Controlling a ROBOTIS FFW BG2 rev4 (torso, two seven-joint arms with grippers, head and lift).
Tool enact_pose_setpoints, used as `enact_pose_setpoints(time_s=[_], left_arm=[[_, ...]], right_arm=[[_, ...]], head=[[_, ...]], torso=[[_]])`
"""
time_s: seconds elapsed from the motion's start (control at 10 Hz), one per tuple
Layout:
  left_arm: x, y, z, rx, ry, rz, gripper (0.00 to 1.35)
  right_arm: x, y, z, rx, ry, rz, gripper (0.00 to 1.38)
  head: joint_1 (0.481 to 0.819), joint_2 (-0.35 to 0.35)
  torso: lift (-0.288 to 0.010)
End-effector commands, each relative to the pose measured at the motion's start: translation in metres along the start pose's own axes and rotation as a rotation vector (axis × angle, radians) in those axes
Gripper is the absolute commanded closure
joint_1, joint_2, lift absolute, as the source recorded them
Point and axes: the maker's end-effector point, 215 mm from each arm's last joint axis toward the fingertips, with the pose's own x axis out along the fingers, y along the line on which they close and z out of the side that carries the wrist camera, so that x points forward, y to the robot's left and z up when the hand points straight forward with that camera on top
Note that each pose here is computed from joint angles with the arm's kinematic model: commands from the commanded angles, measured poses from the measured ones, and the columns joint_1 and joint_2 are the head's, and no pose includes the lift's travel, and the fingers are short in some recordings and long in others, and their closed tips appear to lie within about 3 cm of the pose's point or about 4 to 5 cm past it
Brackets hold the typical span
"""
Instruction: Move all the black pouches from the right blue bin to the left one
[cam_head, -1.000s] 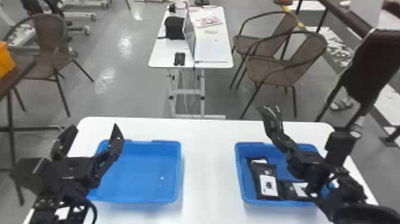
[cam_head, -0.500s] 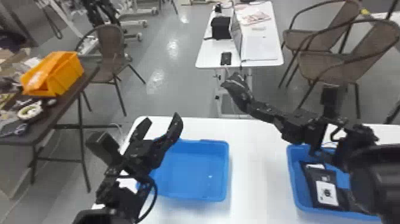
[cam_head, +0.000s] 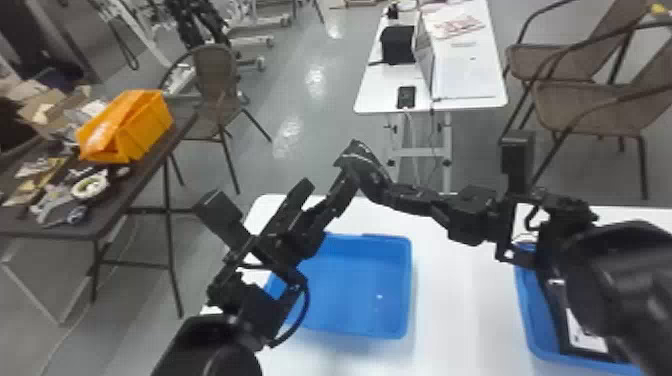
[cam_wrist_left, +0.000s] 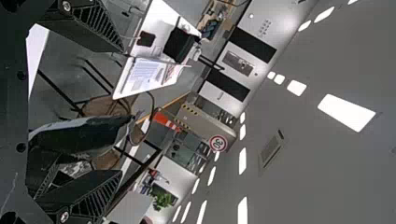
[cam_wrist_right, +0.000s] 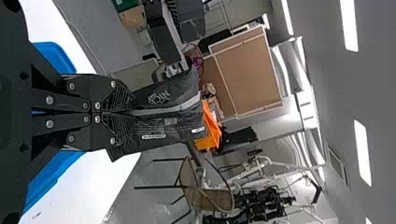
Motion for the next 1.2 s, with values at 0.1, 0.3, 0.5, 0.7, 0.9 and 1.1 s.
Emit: enact_pose_setpoints(time_s=[0.1, 0.3, 0.5, 0.7, 0.9, 1.1], left_arm=[[0.004, -0.003, -0.011, 0.009, 0.047, -0.014, 0.09], [0.004, 0.001, -0.019, 0.011, 0.072, 0.006, 0.09], [0.004, 0.009, -0.019, 0.07, 0.077, 0.034, 0.14], [0.001, 0.017, -0.024, 0.063, 0.077, 0.084, 1.27], [0.0, 0.022, -0.016, 0.071, 0.054, 0.091, 1.21], [-0.001, 0.021, -0.013, 0.08, 0.045, 0.088, 1.21]], right_arm=[[0.022, 0.025, -0.002, 0.017, 0.011, 0.075, 1.28], [0.029, 0.035, -0.008, 0.035, 0.018, 0.102, 1.28], [0.03, 0.037, -0.009, 0.04, 0.018, 0.107, 1.28], [0.03, 0.037, -0.011, 0.048, 0.02, 0.106, 1.28], [0.03, 0.037, -0.014, 0.057, 0.021, 0.107, 1.28], [0.03, 0.036, -0.014, 0.059, 0.02, 0.106, 1.28]], head=[[0.695, 0.277], [0.695, 0.294], [0.695, 0.307], [0.695, 0.316], [0.695, 0.323], [0.695, 0.328]], torso=[[0.0], [0.0], [0.0], [0.0], [0.0], [0.0]])
